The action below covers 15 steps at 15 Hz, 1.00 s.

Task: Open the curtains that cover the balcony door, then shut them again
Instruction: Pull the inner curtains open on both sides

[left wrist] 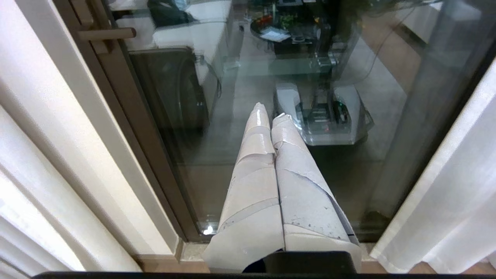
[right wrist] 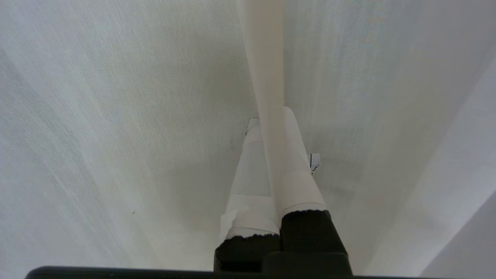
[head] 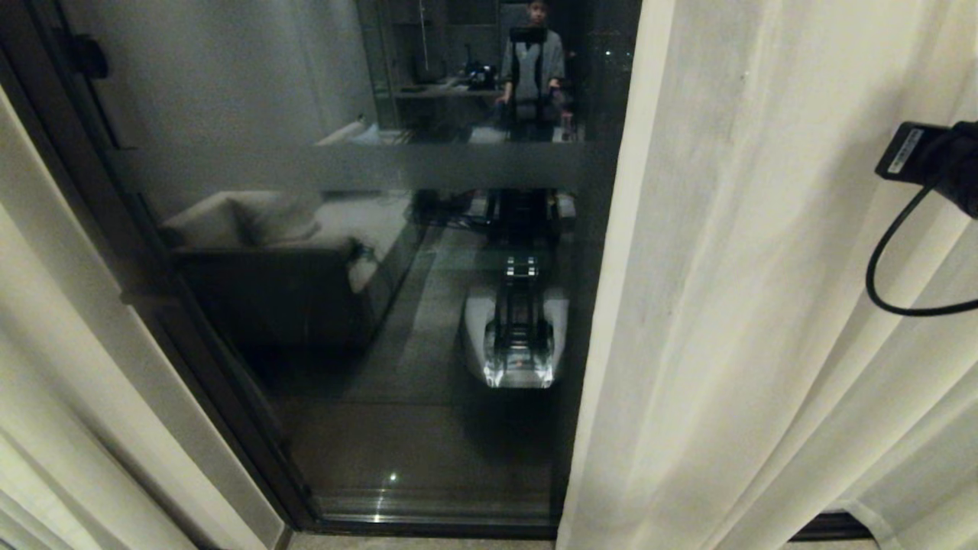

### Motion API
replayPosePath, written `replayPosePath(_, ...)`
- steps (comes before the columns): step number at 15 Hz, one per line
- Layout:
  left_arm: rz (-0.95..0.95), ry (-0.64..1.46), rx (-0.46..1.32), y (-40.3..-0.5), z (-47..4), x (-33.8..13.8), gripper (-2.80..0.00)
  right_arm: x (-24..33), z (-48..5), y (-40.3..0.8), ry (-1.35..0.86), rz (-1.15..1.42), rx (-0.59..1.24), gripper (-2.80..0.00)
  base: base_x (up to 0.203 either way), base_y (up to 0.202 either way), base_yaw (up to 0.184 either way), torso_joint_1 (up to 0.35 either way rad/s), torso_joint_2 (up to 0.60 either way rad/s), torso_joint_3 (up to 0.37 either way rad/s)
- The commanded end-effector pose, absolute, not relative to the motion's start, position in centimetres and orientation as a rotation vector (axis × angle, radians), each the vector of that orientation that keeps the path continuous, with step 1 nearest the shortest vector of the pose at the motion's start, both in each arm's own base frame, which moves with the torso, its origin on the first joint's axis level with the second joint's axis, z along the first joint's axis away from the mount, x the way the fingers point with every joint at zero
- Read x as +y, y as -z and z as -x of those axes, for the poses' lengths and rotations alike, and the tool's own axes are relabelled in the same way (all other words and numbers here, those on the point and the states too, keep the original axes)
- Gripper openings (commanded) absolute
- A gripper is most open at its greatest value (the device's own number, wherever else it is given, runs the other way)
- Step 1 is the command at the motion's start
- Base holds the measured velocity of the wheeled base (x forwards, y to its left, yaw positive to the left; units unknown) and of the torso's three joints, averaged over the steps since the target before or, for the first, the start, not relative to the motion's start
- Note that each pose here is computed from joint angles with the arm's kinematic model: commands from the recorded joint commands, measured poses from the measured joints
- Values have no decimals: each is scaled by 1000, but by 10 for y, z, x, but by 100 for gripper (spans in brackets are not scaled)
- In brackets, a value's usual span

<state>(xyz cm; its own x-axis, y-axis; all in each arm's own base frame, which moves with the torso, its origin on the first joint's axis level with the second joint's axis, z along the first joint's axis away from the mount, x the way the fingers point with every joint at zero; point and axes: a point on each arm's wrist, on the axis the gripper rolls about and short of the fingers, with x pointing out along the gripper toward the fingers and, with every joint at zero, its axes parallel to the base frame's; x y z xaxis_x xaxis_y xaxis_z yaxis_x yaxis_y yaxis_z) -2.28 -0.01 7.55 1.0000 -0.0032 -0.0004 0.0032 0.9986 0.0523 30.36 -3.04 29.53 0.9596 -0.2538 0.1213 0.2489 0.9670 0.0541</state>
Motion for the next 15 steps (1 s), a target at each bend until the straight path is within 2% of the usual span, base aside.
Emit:
replayPosePath(1, -52, 2, 0, -75, 23, 0, -280, -30, -304, -295, 257, -39, -129, -280, 0, 0, 0, 0, 0, 0)
replayPosePath(4, -51, 2, 0, -75, 23, 0, -280, -31, -304, -294, 257, -39, -126, -280, 2, -110, 12, 2, 3, 1)
replayPosePath(15, -40, -1, 0, -75, 23, 0, -280, -44, -306, -292, 300, -37, -127, -280, 0, -191, 3, 2, 2, 3)
